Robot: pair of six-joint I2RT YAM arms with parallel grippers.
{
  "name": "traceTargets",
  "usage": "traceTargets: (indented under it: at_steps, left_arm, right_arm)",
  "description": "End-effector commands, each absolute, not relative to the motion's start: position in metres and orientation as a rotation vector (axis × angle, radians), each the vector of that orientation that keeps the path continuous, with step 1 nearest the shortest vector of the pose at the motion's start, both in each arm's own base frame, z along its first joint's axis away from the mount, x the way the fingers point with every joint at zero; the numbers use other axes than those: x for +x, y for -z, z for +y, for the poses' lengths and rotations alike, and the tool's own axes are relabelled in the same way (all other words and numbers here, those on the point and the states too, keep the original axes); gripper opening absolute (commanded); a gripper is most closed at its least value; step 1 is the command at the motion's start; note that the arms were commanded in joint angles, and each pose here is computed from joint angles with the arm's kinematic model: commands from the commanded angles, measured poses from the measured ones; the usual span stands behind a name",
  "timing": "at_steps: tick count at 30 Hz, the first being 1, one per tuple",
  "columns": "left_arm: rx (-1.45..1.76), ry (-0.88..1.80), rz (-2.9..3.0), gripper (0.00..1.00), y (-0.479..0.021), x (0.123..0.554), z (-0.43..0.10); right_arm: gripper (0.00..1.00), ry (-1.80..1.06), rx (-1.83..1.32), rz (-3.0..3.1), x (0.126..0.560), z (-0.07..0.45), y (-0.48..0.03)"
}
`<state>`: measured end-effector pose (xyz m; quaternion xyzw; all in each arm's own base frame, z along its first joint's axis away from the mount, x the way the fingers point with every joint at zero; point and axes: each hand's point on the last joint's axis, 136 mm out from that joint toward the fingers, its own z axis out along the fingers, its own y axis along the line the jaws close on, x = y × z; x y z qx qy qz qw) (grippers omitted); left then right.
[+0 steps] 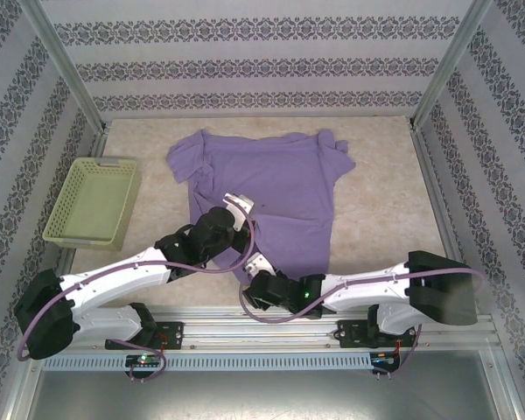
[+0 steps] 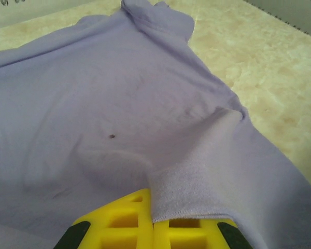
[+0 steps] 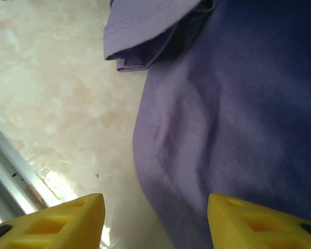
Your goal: Fold the inside-out t-shirt
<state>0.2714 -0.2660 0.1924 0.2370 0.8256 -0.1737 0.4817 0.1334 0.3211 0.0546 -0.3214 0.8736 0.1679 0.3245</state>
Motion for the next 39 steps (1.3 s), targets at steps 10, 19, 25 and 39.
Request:
traceTargets:
  at_steps: [10, 19, 25, 39]
  left_arm:
    - [0.597, 0.459, 1.968, 0.00, -0.222, 0.270, -0.265]
    - [0.595, 0.481, 1.953, 0.00, -0.234, 0.266, -0.263]
    - [0.576, 0.430, 1.943, 0.00, -0.239, 0.265, -0.251]
    - [0.606, 0.657, 1.919, 0.00, -0.286, 0.248, -0.275]
  right_arm:
    - [0.55, -0.478, -0.841, 2.283, 0.171, 0.347, -0.049]
    - [0.60, -0.248, -0.745, 2.322, 0.211, 0.316, -0.033]
    - [0.70, -0.259, -0.673, 2.280, 0.229, 0.290, -0.043]
    - [0.77, -0.106, -0.397, 2.175, 0.300, 0.281, -0.078]
